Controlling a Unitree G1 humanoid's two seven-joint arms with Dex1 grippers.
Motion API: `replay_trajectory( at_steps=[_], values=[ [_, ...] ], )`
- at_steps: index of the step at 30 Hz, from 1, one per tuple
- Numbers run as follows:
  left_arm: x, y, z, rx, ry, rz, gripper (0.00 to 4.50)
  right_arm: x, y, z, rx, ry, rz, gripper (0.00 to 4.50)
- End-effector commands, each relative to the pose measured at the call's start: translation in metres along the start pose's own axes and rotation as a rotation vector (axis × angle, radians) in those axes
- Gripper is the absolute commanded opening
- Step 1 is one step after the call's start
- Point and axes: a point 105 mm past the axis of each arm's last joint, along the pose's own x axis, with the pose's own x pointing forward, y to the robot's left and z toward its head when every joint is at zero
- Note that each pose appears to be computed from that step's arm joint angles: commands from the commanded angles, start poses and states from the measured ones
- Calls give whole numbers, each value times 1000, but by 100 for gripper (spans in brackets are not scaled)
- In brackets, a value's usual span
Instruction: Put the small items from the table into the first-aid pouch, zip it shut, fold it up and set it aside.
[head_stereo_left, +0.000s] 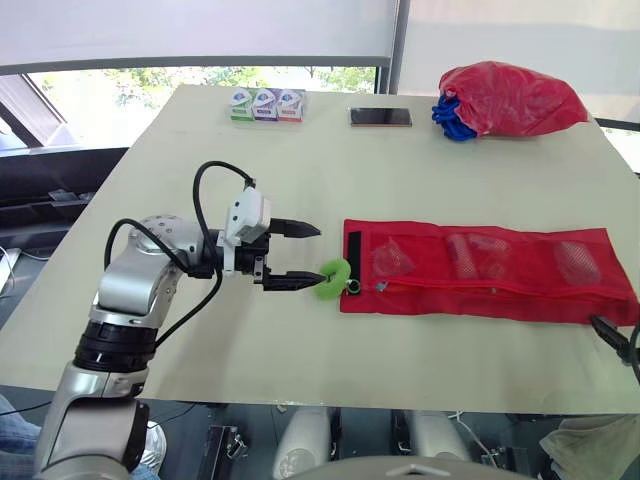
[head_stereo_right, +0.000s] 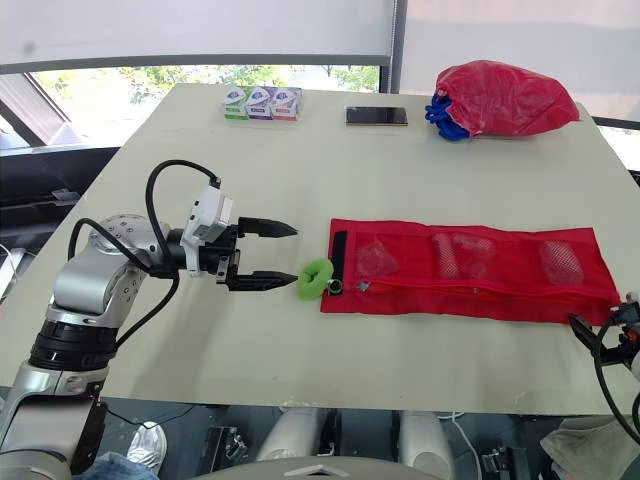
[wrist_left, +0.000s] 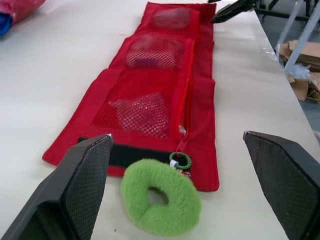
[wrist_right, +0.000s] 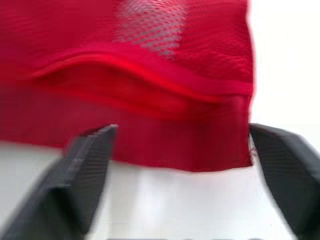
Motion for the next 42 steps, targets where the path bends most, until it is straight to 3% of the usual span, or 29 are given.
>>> replay_trajectory(
  at_steps=[1, 6, 15, 22, 28, 37, 42],
  values=[
    [-4, 15, 8, -37, -59, 72, 450, -21, 23, 37, -70, -133, 152, 443],
    [-1, 40, -4, -185, -87, 168, 450, -47, 63, 80, -98, -352, 368, 443],
    [25, 54, -32, -535, -76, 176, 450, -59, 120, 122, -102, -511, 609, 443],
    [47, 41, -46, -684, -22, 72, 450, -59, 133, 128, -103, -521, 669, 443],
    [61, 45, -54, -913, -36, 99, 450, -58, 141, 131, -105, -534, 697, 443],
    [70, 35, -45, -1074, -36, -6, 450, -62, 153, 142, -105, -585, 738, 443],
    [73, 41, -34, -1161, -111, -37, 450, -62, 160, 147, -102, -607, 749, 443]
  ],
)
